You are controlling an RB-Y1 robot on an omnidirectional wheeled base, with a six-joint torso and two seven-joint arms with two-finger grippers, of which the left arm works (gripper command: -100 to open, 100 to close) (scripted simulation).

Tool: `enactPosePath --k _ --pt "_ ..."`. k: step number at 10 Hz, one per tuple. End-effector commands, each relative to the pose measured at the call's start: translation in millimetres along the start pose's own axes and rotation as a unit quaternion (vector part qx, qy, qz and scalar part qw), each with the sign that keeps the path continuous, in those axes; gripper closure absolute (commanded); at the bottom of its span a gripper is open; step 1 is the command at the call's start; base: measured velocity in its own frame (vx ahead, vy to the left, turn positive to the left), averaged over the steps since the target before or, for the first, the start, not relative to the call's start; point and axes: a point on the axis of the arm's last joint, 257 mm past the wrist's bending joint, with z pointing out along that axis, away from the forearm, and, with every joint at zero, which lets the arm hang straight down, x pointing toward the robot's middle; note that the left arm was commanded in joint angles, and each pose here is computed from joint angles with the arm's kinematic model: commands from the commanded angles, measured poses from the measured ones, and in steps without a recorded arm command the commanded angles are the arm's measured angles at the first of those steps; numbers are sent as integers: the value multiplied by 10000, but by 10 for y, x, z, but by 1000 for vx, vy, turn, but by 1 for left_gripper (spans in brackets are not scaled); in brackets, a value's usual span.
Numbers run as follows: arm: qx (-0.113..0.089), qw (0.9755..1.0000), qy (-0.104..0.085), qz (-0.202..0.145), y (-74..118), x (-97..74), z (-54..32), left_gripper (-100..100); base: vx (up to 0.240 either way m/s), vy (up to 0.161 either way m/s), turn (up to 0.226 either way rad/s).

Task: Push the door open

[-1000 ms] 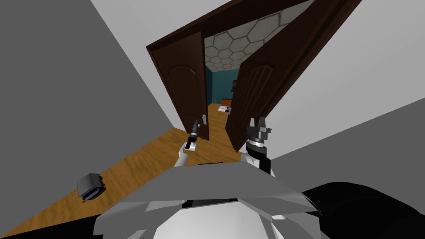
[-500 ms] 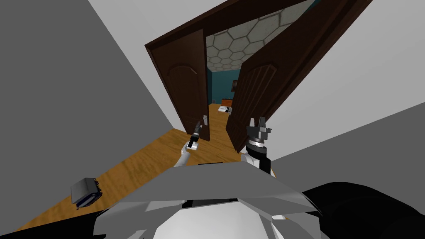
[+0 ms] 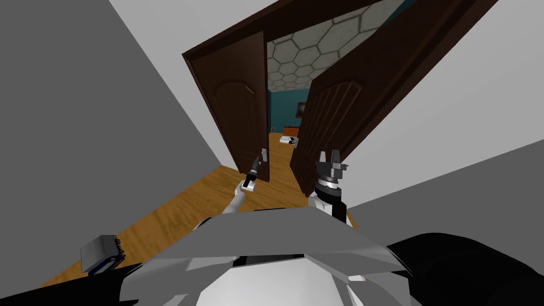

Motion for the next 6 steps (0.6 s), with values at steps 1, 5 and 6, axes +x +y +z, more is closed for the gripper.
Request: enactPosePath --k 1,5,6 --pt "-138 9999 57 -32 121 58 23 -100 51 70 -11" --pt "-408 9989 188 -92 327 176 89 -100 57 61 -19" --pt "-443 9988 185 -91 359 173 76 -100 54 46 -12"
